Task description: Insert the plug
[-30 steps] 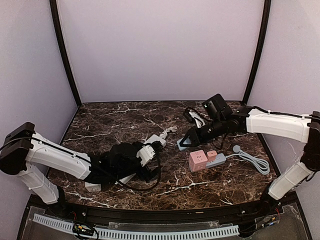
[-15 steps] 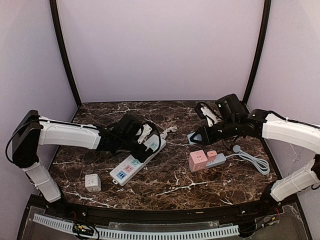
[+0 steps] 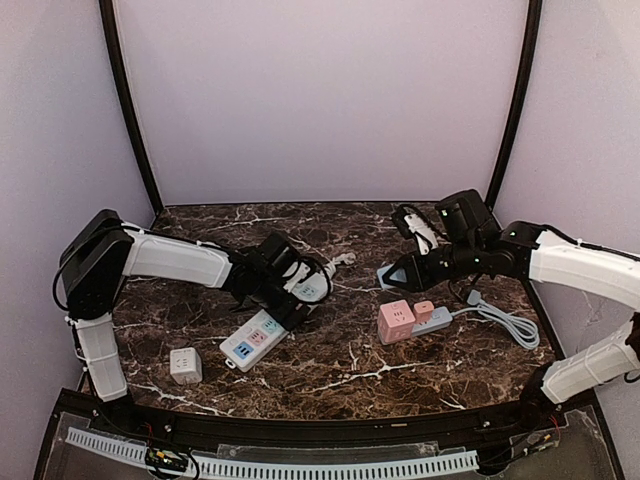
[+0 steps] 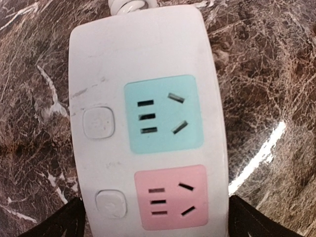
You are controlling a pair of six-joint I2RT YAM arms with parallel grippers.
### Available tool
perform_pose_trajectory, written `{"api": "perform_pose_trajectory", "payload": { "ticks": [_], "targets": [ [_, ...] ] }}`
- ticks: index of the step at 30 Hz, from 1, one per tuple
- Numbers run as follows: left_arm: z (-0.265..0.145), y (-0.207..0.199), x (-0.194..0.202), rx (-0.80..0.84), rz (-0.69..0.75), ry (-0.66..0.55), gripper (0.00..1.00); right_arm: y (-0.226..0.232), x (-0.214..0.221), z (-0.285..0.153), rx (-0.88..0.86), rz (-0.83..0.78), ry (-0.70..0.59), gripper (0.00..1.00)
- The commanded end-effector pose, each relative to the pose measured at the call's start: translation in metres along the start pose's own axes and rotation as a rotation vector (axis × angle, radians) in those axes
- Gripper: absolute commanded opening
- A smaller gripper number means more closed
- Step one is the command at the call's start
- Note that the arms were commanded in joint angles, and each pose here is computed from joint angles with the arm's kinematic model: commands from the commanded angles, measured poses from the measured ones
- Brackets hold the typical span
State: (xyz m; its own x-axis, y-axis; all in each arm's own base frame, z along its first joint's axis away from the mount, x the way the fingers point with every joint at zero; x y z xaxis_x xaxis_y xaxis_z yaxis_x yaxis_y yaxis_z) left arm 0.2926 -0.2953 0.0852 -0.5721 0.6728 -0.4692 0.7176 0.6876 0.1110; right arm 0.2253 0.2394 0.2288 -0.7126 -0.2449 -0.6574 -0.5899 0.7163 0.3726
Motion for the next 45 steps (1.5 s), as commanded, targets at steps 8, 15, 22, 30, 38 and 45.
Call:
{"api": "perform_pose_trajectory", "payload": {
  "ticks": [8, 15, 22, 30, 38, 45],
  "targets": [
    [0.007, -0.001, 0.009, 0.078, 0.050, 0.064, 0.75, 0.003, -0.006, -0.003, -0.023, -0.015, -0.038, 0.00],
    [-0.002, -0.017, 0.000, 0.218, 0.191, 0.003, 0.63, 0.002, -0.009, -0.007, -0.005, -0.062, -0.070, 0.00],
    [-0.009, -0.034, -0.011, 0.343, 0.351, -0.066, 0.62, 0.002, -0.013, -0.011, 0.008, -0.145, -0.116, 0.00],
    [-0.010, -0.050, -0.017, 0.361, 0.498, -0.098, 0.66, 0.001, -0.008, -0.011, -0.005, -0.310, -0.161, 0.00],
    [0.001, -0.056, -0.013, 0.345, 0.552, -0.071, 0.72, 0.005, -0.015, -0.014, -0.003, -0.455, -0.239, 0.00],
    [0.000, -0.053, -0.017, 0.320, 0.534, -0.096, 0.85, 0.008, -0.035, -0.018, 0.040, -0.584, -0.264, 0.00]
  ]
}}
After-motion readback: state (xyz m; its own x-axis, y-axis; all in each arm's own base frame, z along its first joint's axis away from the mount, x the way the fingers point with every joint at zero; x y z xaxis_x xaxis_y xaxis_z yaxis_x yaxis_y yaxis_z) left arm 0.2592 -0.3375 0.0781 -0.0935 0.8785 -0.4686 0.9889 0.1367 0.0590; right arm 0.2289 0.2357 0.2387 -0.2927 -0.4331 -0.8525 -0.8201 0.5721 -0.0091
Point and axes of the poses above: each gripper's point midway between its finger pads, its own z axis out along the fingers, its own y axis along the line the jaws close on, x = y × z, the point moved 6 cm from there along -z, back along the fingers, and after that the axes turned 3 degrees about z, right-handed, at the moved point
